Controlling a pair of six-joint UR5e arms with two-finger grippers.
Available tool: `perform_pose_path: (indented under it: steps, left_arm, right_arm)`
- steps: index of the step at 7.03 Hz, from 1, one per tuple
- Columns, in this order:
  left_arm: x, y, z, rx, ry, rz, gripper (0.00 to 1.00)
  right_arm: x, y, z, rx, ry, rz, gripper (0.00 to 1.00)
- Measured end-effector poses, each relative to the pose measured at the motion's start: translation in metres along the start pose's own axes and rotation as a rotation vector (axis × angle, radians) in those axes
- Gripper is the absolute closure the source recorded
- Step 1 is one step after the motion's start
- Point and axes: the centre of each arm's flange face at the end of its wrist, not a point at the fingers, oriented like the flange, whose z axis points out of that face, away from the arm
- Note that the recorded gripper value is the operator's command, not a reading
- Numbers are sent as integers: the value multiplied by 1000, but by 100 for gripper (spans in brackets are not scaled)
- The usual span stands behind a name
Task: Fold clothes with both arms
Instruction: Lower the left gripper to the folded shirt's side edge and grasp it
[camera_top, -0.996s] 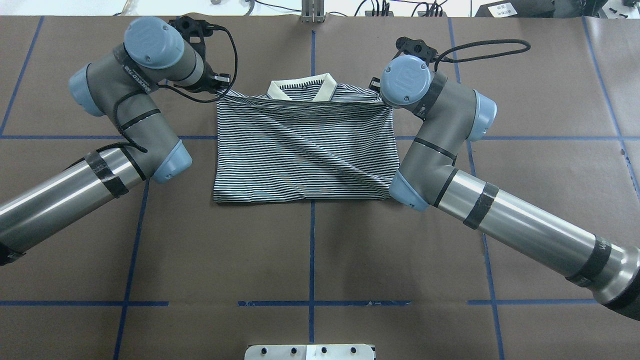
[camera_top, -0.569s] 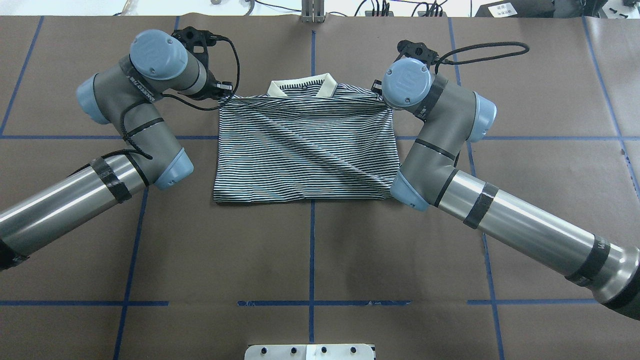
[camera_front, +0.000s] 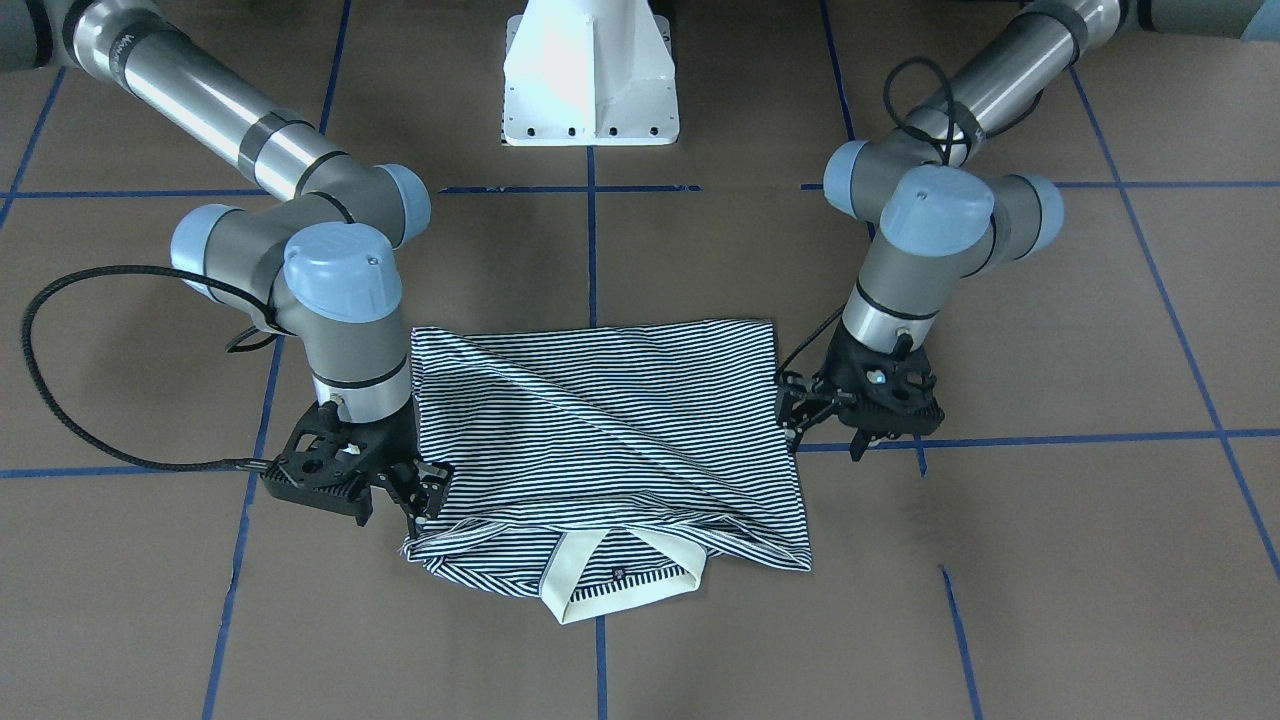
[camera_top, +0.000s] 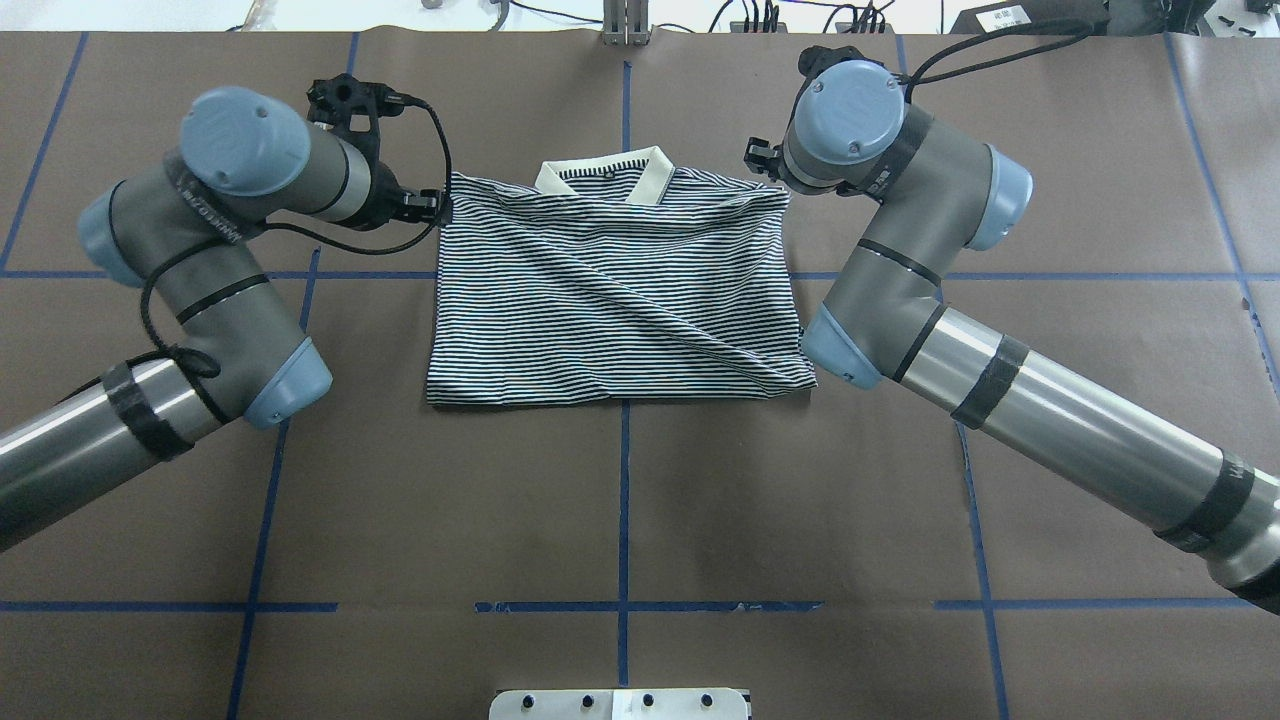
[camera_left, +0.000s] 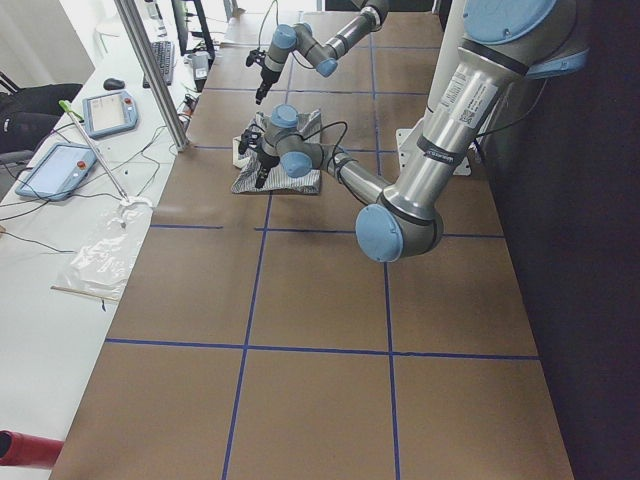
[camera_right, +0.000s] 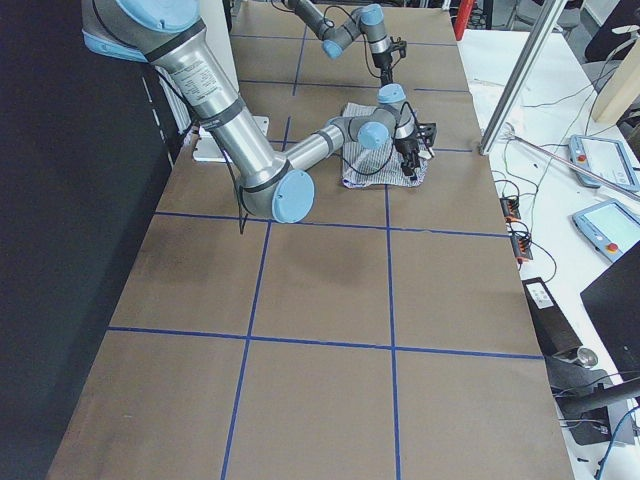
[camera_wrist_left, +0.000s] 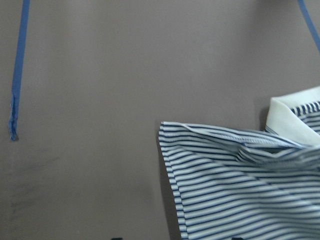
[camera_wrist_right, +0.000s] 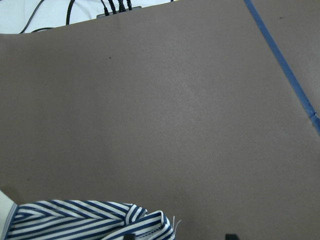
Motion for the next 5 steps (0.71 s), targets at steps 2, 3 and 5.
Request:
perform_pose_path:
  steps: [2, 3, 5]
  left_arm:
    - [21, 65, 0, -56, 39, -59, 40]
    - [32, 89, 7, -69, 36, -111, 43]
    - [39, 111, 15, -84, 27, -160, 46]
  right_arm:
    - [7, -5, -8, -9, -21, -35, 0]
    - [7, -5, -9, -8, -23, -38, 0]
    - [8, -5, -9, -7, -24, -39, 0]
